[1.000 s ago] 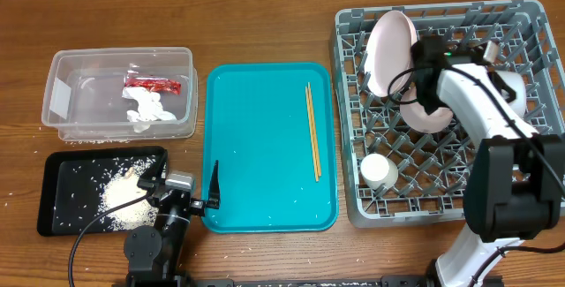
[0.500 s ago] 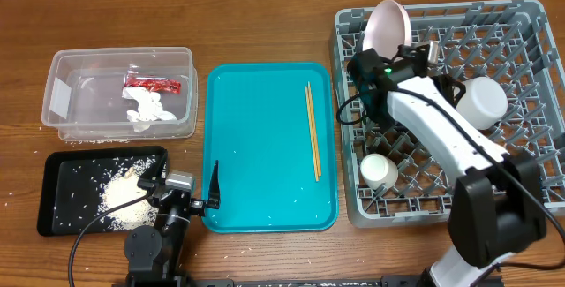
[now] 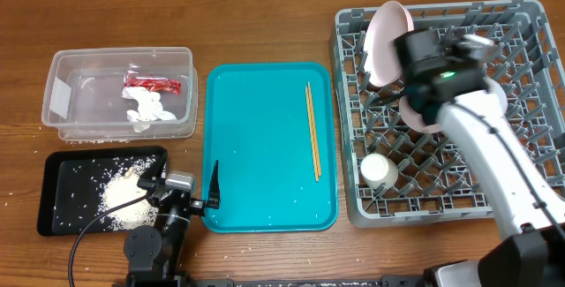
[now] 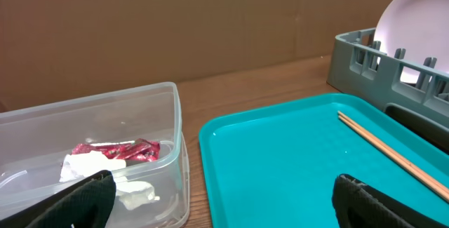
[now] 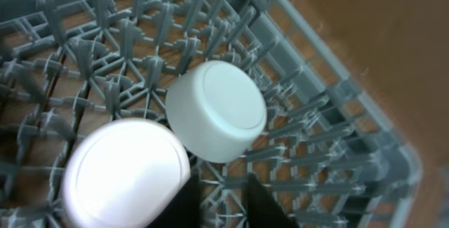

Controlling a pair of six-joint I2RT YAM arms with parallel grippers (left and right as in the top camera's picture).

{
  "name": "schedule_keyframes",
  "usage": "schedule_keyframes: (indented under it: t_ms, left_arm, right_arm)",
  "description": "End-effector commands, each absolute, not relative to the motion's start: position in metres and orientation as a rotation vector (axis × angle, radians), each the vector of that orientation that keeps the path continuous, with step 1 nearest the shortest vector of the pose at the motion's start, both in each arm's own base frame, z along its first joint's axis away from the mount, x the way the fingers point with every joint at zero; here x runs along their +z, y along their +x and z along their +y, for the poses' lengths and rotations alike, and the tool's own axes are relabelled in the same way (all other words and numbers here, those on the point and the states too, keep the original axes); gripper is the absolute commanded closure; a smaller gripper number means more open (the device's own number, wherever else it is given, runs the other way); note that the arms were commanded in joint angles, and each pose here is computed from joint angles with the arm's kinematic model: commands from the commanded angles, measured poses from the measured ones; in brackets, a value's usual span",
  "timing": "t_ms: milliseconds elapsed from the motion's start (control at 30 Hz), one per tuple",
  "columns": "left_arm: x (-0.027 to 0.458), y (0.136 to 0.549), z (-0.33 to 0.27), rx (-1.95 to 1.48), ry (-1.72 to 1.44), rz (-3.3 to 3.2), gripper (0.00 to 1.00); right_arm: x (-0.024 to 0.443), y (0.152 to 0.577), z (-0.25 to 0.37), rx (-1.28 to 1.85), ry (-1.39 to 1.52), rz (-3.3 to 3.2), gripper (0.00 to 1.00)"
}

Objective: Sort waste into correct bins and load items into the dishwasher
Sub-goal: 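Raise the right gripper out of the rack and withdraw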

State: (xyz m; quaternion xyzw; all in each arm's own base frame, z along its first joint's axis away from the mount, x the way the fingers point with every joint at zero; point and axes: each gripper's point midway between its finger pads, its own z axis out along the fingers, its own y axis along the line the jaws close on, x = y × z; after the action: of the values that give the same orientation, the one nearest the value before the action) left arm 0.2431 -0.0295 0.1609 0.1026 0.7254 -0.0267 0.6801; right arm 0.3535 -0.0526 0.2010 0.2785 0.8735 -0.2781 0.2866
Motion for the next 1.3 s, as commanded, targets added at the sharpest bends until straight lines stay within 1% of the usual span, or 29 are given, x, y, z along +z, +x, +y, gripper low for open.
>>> schedule_keyframes:
  t_ms: [0, 100, 167, 267, 333, 467, 533, 667, 800, 867, 933, 967, 1033, 1067, 1167, 1200, 1233, 1267]
  left_arm:
    - [0.161, 0.243, -0.029, -0.043, 0.243, 1.620, 0.00]
    - [0.161, 0.243, -0.029, -0.043, 0.243, 1.620, 0.00]
    - [0.161, 0.243, -0.029, -0.043, 0.243, 1.620, 0.00]
    - [0.161, 0.243, -0.029, -0.043, 0.243, 1.620, 0.00]
    - [0.161, 0.243, -0.029, -0.043, 0.243, 1.620, 0.00]
    - [0.161, 0.243, -0.029, -0.043, 0.243, 1.620, 0.00]
    - [0.161, 0.243, -0.029, -0.043, 0.243, 1.620, 0.00]
    - [0.161, 0.243, -0.029, -0.043, 0.243, 1.620, 0.00]
    - [0.161, 0.243, -0.029, -0.043, 0.243, 1.620, 0.00]
    - [0.161, 0.243, -0.029, -0.043, 0.243, 1.620, 0.00]
    - [0.161, 0.243, -0.029, -0.043, 0.243, 1.620, 0.00]
    - [0.161, 0.243, -0.029, -0.043, 0.243, 1.620, 0.00]
    - [0.161, 0.243, -0.029, -0.043, 0.243, 1.620, 0.00]
    - [0.161, 0.243, -0.029, -0.043, 0.243, 1.620, 0.00]
    - [0.161, 0.243, -0.029, -0.043, 0.243, 1.620, 0.00]
    - [0.161, 0.243, -0.029, -0.043, 0.243, 1.620, 0.00]
    - [0.161, 0.243, -0.029, -0.043, 0.243, 1.620, 0.00]
    - [0.161, 0.243, -0.029, -0.043, 0.243, 1.620, 0.00]
  right_arm:
    - [0.175, 0.359, -0.071, -0.334, 0.967, 2.462, 0.94]
    - [0.170, 0.372, -0.083, -0.026, 1.008, 2.485, 0.96]
    - [0.168, 0.375, -0.093, 0.075, 1.027, 2.478, 0.96]
    - [0.157, 0.374, -0.102, 0.129, 1.009, 2.523, 0.96]
    - [0.129, 0.372, -0.099, 0.128, 0.982, 2.630, 0.96]
    - [0.092, 0.370, -0.099, 0.113, 1.020, 2.729, 0.96]
    - [0.087, 0.367, -0.099, 0.110, 1.027, 2.751, 0.96]
    - [0.094, 0.367, -0.097, 0.111, 1.001, 2.742, 0.96]
    - [0.117, 0.370, -0.089, 0.186, 0.950, 2.695, 0.96]
    - [0.135, 0.370, -0.085, 0.218, 0.923, 2.655, 0.91]
    - [0.159, 0.370, -0.076, 0.276, 0.845, 2.610, 0.81]
    - [0.172, 0.369, -0.074, 0.286, 0.825, 2.577, 0.73]
    - [0.189, 0.366, -0.074, 0.282, 0.805, 2.531, 0.73]
    - [0.196, 0.365, -0.074, 0.281, 0.803, 2.514, 0.78]
    - [0.196, 0.361, -0.085, 0.211, 0.886, 2.490, 0.79]
    - [0.194, 0.361, -0.092, 0.168, 0.920, 2.474, 0.82]
    - [0.192, 0.366, -0.100, 0.120, 0.930, 2.455, 0.88]
    - [0.190, 0.370, -0.103, 0.105, 0.932, 2.449, 0.89]
